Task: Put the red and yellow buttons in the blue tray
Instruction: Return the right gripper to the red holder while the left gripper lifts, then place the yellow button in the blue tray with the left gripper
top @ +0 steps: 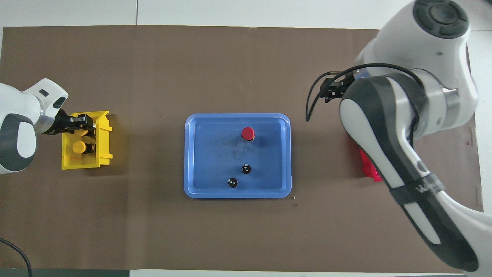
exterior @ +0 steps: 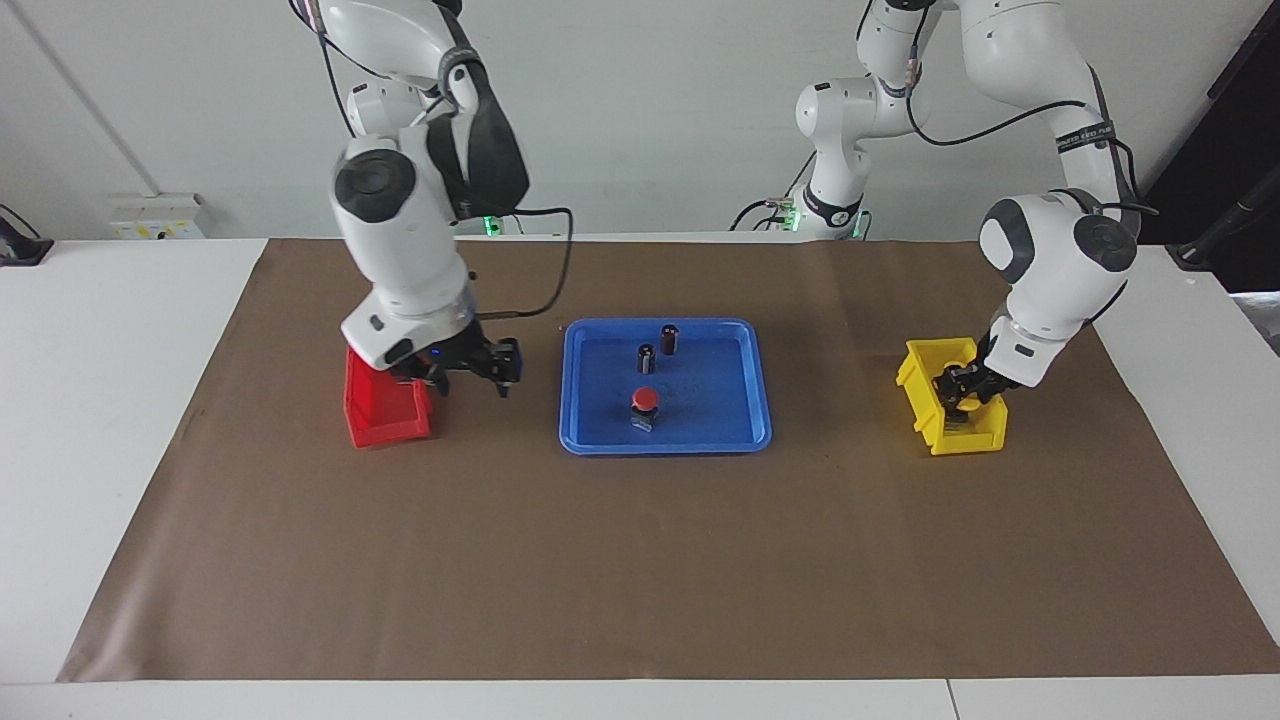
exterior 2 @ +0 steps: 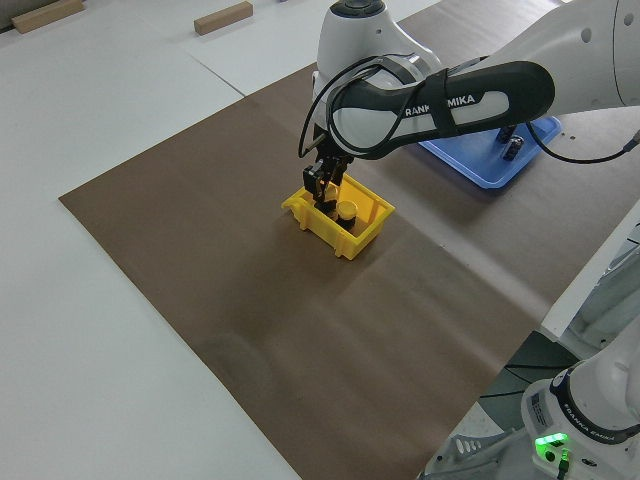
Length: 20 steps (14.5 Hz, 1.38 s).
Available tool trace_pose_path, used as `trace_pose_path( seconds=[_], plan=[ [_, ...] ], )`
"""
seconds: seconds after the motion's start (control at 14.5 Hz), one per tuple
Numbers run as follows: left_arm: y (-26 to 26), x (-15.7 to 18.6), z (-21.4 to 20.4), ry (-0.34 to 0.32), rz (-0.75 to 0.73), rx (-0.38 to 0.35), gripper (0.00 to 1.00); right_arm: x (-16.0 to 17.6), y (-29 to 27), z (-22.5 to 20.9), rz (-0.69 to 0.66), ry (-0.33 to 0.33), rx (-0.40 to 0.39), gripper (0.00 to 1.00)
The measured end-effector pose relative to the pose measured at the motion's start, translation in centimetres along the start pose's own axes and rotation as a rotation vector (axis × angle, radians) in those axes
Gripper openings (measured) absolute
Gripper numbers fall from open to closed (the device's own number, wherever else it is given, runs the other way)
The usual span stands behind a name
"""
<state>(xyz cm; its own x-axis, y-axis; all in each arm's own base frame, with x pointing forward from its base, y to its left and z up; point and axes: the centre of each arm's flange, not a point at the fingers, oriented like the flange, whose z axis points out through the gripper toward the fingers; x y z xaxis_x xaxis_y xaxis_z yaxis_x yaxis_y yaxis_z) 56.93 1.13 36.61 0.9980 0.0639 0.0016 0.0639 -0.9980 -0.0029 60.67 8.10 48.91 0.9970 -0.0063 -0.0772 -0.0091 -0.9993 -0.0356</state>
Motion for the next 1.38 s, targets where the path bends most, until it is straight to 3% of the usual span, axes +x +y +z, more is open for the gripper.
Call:
trace_pose_path(
  seconds=[0.14, 0.28, 0.48, 0.83, 1.11, 1.38],
  plan=[
    [0.0, 0.0, 0.0, 0.0, 0.0, 0.0, 0.41, -2.5, 4.6, 1.6, -0.022, -0.048, 0.006, 0.88],
    [0.0, 0.0, 0.0, -0.001, 0.0, 0.0, 0.41, -4.6, 6.5, 3.5, -0.064, -0.064, 0.013, 0.87],
    [0.0, 0.3, -0.8, -0.001, -0.001, 0.0, 0.41, -7.0, 8.1, 7.3, -0.142, -0.032, 0.018, 0.87],
    [1.3, 1.9, -11.2, -0.076, -0.011, -0.037, 0.41, -9.7, 9.0, 10.8, -0.226, 0.003, 0.017, 0.85],
    [11.6, 0.2, -12.5, -0.092, -0.071, -0.039, 0.41, -10.9, 10.0, 12.2, -0.255, 0.0, 0.018, 0.81],
    [24.8, -4.3, -11.7, -0.111, -0.137, -0.042, 0.41, -11.4, 12.1, 13.0, -0.264, 0.01, 0.019, 0.74]
  ],
)
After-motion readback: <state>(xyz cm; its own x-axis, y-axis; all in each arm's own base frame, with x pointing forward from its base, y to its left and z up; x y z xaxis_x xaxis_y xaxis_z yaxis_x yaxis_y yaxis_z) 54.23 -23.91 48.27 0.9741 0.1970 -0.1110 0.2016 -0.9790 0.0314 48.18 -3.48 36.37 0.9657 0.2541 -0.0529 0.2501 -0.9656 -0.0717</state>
